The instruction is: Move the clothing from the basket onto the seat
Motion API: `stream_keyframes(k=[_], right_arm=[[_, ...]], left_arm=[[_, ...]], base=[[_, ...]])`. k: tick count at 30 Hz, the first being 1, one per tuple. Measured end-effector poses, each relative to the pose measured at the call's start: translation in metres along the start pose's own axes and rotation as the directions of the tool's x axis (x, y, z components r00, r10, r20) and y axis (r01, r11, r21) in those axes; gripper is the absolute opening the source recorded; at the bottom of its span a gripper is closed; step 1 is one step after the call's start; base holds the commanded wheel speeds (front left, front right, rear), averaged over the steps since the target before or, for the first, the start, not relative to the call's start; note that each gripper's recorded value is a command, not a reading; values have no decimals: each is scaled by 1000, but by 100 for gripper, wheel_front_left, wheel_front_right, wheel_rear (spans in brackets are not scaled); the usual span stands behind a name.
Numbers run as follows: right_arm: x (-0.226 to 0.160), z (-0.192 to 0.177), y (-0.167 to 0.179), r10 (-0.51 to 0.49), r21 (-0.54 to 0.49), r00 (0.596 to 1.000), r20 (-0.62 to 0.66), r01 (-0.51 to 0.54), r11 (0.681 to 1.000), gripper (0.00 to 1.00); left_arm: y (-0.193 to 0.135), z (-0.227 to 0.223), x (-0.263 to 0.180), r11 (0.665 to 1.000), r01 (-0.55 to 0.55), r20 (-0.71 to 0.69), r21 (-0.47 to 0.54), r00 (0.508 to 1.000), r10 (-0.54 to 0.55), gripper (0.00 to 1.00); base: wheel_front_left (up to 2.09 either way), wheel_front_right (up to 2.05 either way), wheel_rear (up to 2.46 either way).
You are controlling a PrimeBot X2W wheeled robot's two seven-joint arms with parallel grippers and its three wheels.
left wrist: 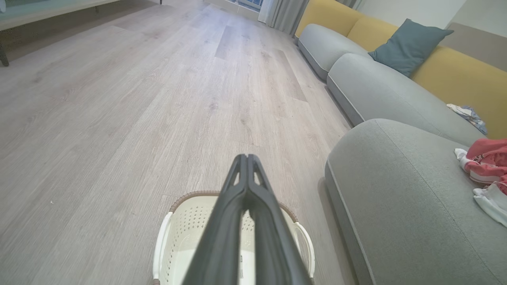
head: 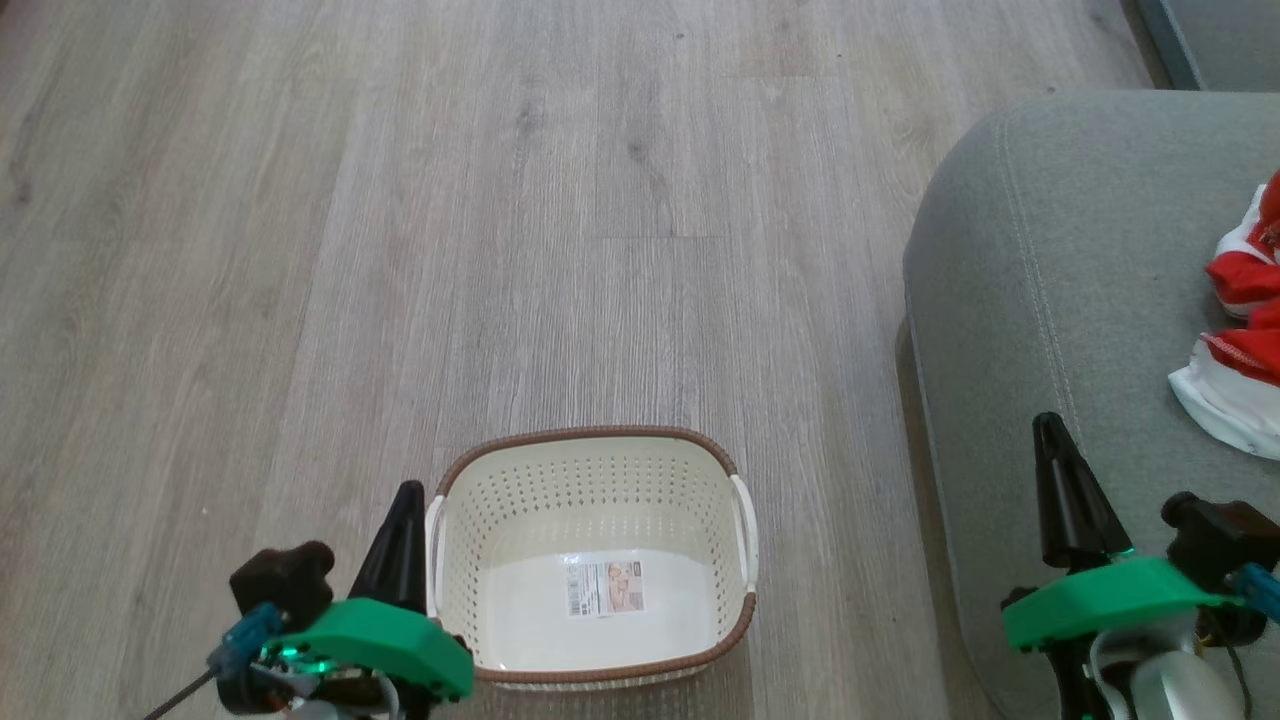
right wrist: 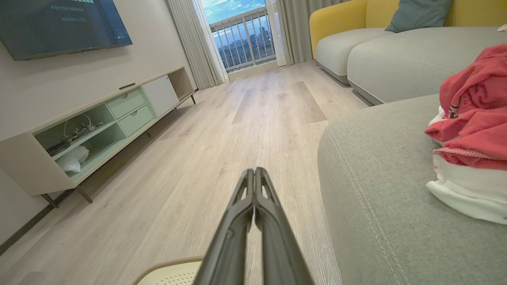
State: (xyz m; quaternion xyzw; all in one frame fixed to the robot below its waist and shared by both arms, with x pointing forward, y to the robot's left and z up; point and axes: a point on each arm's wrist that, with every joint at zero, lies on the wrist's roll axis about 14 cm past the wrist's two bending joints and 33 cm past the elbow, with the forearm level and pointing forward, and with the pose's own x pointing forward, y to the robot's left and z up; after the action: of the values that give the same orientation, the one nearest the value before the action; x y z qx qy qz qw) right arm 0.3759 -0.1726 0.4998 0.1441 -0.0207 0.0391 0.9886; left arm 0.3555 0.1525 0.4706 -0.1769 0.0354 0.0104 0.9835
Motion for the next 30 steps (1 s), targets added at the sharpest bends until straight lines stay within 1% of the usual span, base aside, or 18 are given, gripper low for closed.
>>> stream_keyframes(k=[13, 14, 22, 30], right_arm=[[-2, -4, -8, -45, 146, 999, -22, 47, 988, 0], [-3, -5, -9, -50, 168, 998, -27, 54, 984, 0], [-4, -7, -16, -78, 253, 996, -42, 86, 964, 0], [-5, -9, -20, -96, 338, 994, -56, 109, 935, 0]], left_arm=[[8, -4, 1, 989, -31, -37, -142, 999, 26, 0], [9, -5, 1, 986, -35, -43, -162, 999, 28, 0], [11, -7, 2, 968, -45, -64, -246, 997, 30, 0], [16, -7, 3, 942, -64, -75, -330, 996, 41, 0]], base=[[0, 0, 0], [0, 0, 0], [0, 0, 0], [0, 0, 0]])
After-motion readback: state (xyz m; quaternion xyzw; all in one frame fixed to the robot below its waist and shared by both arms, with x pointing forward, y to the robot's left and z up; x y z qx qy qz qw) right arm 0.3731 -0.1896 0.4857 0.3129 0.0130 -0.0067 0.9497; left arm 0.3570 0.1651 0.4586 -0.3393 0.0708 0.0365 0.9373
